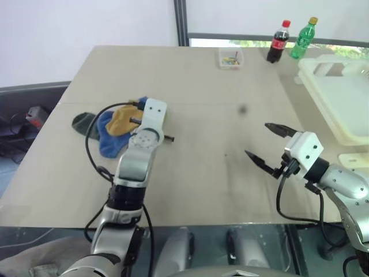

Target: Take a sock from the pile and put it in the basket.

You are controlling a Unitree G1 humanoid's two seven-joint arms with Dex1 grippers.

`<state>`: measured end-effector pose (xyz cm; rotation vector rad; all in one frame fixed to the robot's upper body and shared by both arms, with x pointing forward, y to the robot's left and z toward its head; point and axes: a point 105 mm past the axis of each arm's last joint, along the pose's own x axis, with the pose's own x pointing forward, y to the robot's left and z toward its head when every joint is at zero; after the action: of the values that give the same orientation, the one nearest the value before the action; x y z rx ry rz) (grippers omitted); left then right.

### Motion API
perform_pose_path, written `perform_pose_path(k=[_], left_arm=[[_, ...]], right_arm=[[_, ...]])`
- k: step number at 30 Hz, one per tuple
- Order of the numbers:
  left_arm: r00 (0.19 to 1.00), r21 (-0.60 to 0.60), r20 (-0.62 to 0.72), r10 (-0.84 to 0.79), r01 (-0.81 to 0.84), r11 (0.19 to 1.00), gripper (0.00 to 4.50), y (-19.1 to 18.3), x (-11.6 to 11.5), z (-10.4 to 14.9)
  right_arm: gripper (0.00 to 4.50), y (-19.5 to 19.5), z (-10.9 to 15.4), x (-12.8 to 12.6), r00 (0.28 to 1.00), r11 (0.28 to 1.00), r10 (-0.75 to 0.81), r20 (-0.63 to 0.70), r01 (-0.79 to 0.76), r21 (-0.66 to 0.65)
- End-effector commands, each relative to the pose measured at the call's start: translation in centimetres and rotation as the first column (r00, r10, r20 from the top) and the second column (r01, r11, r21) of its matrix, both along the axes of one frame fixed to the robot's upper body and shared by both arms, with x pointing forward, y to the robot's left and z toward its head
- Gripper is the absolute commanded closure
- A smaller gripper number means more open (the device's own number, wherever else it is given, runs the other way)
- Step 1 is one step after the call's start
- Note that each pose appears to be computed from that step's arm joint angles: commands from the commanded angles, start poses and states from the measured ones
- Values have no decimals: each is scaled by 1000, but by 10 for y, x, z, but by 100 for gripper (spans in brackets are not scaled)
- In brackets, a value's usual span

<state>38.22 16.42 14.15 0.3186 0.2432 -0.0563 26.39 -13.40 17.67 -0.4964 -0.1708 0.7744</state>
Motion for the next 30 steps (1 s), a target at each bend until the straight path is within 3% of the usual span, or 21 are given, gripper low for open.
perform_pose_path(k=[1, 6, 12, 20, 21, 22, 26, 29, 30], left_arm=[[984, -65, 53, -171, 174, 983, 446, -16, -19, 25], [933, -181, -57, -356, 341, 922, 446, -34, -40, 25], [784, -314, -267, -561, 479, 820, 446, -96, -52, -5], [589, -527, -245, -770, 586, 616, 446, -201, -50, -1], [525, -576, -176, -833, 631, 520, 446, -216, -56, 6], [515, -588, -167, -841, 633, 504, 446, -221, -56, 6], [536, -539, -116, -836, 673, 506, 331, -211, -48, 12], [559, -488, 12, -829, 727, 483, 200, -191, -46, 33], [528, -464, 118, -841, 778, 424, 145, -183, -49, 46]], right_arm=[[0, -3, 14, -1, 998, 1000, -11, 60, 10, 6], [0, -3, 13, -3, 998, 1000, -18, 56, 18, 8], [0, -6, 13, -5, 997, 999, -47, 54, 46, 9], [0, -26, 11, -13, 988, 988, -153, -26, 153, 15], [0, -29, 9, -14, 984, 985, -171, -40, 172, 3], [0, -31, 9, -15, 982, 983, -185, -50, 184, -8], [0, -36, 8, -16, 971, 974, -225, -77, 224, -11], [0, -37, 7, -15, 965, 971, -237, -110, 240, 14], [0, -35, 6, -14, 963, 971, -233, -133, 239, 29]])
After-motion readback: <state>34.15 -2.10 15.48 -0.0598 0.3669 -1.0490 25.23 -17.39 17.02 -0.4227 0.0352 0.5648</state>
